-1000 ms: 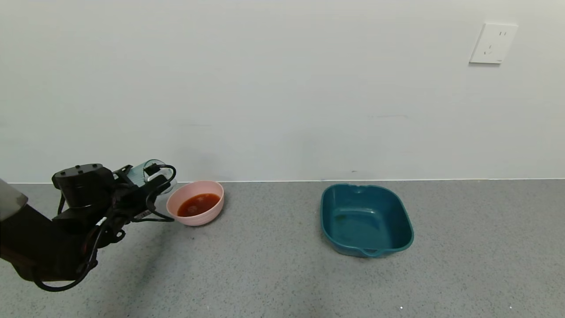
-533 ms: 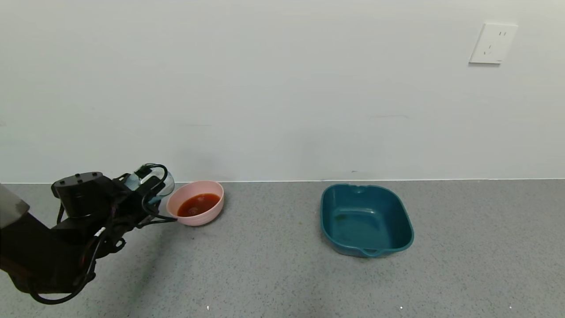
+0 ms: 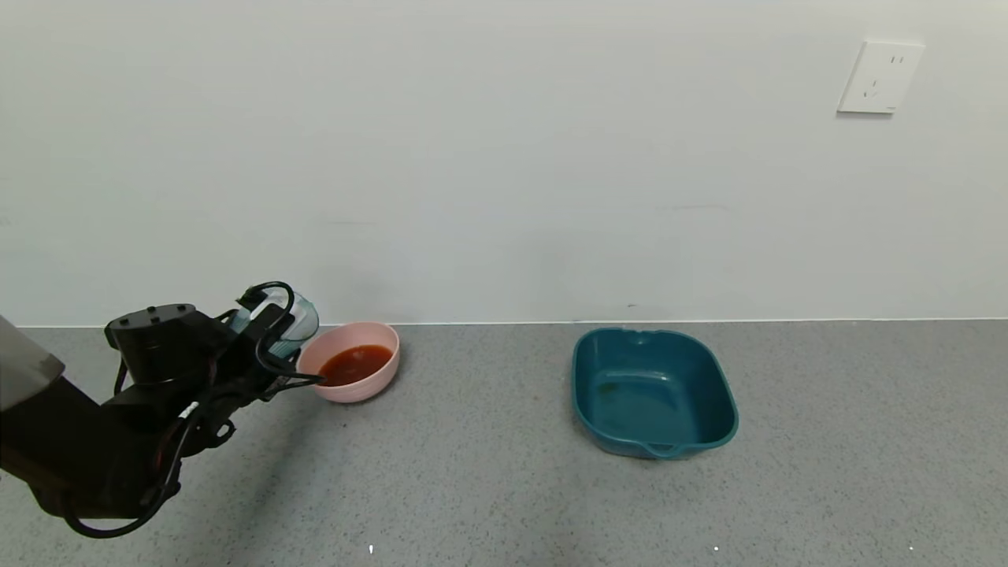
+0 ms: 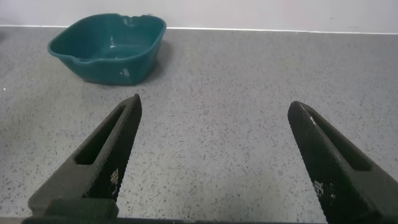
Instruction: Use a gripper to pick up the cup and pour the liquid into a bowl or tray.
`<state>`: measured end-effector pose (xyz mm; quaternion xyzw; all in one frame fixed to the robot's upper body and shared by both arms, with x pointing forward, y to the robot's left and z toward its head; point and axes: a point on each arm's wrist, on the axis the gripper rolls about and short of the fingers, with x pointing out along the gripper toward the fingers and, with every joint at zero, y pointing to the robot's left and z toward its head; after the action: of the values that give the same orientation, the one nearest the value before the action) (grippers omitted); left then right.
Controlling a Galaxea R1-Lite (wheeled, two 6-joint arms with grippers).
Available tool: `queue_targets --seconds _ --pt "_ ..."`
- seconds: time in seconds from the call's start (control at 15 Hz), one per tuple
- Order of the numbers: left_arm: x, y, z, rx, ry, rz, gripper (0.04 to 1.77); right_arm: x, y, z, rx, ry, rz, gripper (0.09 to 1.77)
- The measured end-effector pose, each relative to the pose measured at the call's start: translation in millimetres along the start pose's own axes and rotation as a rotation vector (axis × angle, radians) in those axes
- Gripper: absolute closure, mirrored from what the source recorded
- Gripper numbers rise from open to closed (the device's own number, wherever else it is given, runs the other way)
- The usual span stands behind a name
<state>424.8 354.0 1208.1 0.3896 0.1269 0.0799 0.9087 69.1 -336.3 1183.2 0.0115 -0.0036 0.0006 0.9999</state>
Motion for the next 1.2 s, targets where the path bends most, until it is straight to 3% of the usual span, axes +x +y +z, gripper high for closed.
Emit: queue_targets --seconds 0.4,0.8,1.07,1.2 --pt "1.4 9.0 27.7 -0.097 -0.044 0.011 0.50 0.0 0.0 0.0 0.000 0.000 0.000 0.15" --pt "-17.5 23.8 76.5 -0.326 -0.040 -0.116 0.50 0.0 0.0 0.0 0.000 0.000 0.000 0.15" --pt "-34.5 31.4 102.5 -0.443 -0.152 -0.234 0.50 0.0 0.0 0.0 0.000 0.000 0.000 0.15" --pt "-41.3 26.5 108.9 -0.510 -0.188 -0.311 0.50 0.0 0.0 0.0 0.000 0.000 0.000 0.15"
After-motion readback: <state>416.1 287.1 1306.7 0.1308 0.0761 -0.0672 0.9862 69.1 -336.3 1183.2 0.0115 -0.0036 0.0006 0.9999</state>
